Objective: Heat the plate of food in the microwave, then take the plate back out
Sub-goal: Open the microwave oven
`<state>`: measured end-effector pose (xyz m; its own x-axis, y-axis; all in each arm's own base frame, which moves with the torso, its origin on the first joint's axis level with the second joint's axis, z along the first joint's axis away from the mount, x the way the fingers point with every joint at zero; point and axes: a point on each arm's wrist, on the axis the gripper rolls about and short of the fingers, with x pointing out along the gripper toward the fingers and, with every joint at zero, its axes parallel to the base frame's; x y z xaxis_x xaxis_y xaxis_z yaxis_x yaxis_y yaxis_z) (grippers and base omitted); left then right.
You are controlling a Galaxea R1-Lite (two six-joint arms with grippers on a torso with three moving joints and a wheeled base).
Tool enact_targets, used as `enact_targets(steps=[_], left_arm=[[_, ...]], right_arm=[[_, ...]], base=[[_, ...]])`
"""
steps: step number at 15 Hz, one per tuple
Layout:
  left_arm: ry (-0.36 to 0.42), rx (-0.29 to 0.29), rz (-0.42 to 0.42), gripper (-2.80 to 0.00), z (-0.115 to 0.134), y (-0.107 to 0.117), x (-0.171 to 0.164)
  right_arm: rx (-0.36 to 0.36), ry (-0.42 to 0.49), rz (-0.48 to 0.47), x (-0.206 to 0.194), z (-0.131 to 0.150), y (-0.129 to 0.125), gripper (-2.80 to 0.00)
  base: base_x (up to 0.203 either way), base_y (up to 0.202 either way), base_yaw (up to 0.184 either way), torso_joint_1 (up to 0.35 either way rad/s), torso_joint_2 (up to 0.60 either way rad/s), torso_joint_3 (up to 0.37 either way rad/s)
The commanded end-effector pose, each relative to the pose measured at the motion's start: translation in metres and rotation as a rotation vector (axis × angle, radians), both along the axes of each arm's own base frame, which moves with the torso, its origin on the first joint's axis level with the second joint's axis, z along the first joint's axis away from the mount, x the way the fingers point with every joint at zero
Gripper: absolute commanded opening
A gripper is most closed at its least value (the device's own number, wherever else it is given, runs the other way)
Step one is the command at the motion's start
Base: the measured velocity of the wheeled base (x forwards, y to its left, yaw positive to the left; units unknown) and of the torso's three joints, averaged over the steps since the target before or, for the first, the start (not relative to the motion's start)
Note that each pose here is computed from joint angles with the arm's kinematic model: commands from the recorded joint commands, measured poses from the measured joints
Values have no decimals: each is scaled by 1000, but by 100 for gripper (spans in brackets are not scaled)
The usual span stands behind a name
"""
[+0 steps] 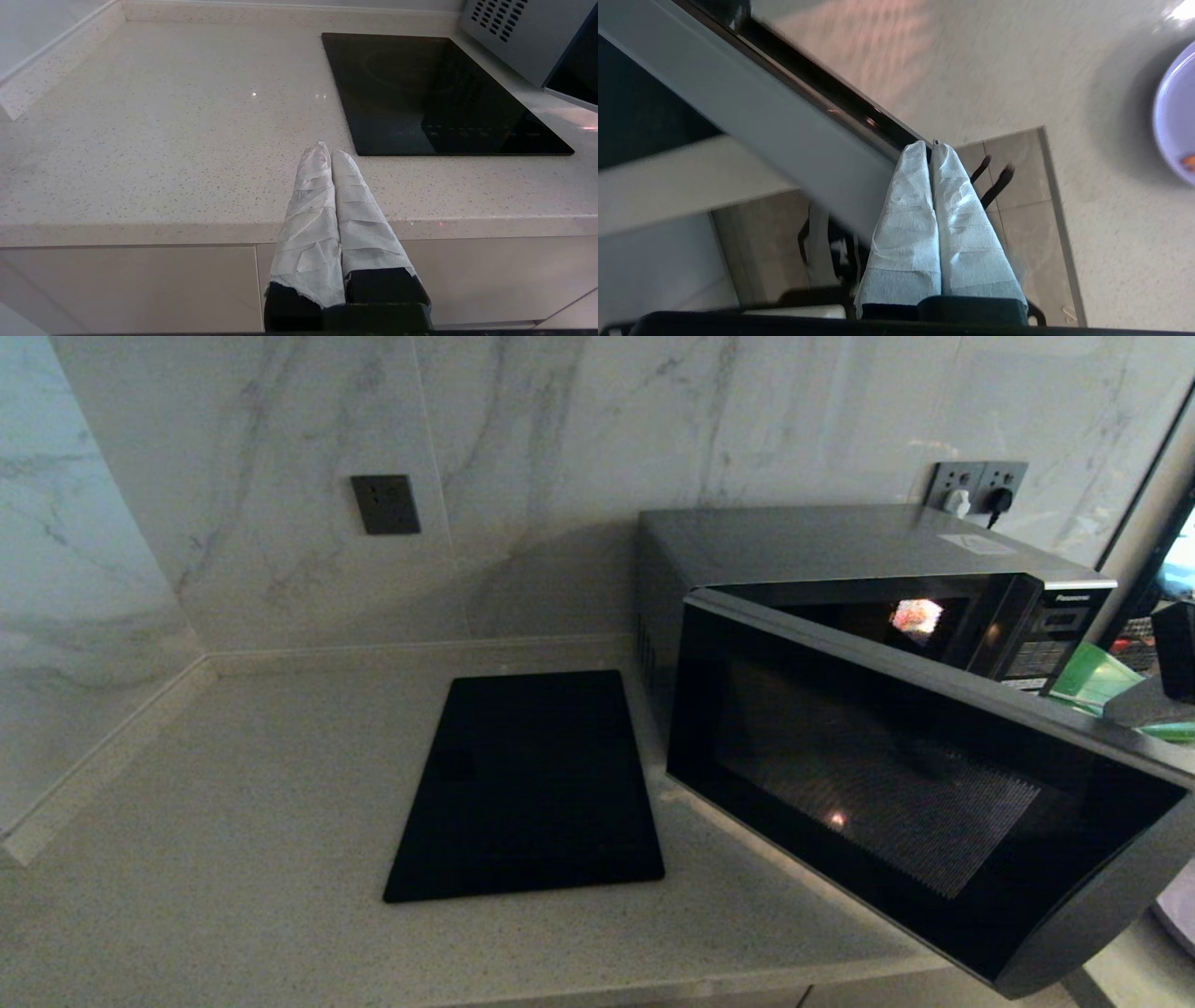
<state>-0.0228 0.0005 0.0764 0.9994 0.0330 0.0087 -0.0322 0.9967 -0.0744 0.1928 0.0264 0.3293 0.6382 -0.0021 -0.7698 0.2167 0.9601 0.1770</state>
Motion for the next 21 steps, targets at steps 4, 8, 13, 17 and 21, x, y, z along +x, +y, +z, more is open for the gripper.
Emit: enact_targets(steps=[4,8,13,17,21], left_arm=[[1,-1,1,-280,0,0,0],[1,-1,1,-280,0,0,0],[1,-1,1,-280,0,0,0],[1,-1,1,-280,0,0,0],[1,-1,1,-280,0,0,0]], right_arm=[[22,42,69,-15,-6,8,-280],[72,62,152,-27,-5,20,-280],[110,76,261,-37,-4,35,-280],[179,104,318,-42,-3,37,-280],[231,131,439,-54,-1,45,-280]], base=[[0,0,0,0,0,0],[0,0,0,0,0,0],[0,0,0,0,0,0],[0,0,0,0,0,0],[0,0,0,0,0,0]])
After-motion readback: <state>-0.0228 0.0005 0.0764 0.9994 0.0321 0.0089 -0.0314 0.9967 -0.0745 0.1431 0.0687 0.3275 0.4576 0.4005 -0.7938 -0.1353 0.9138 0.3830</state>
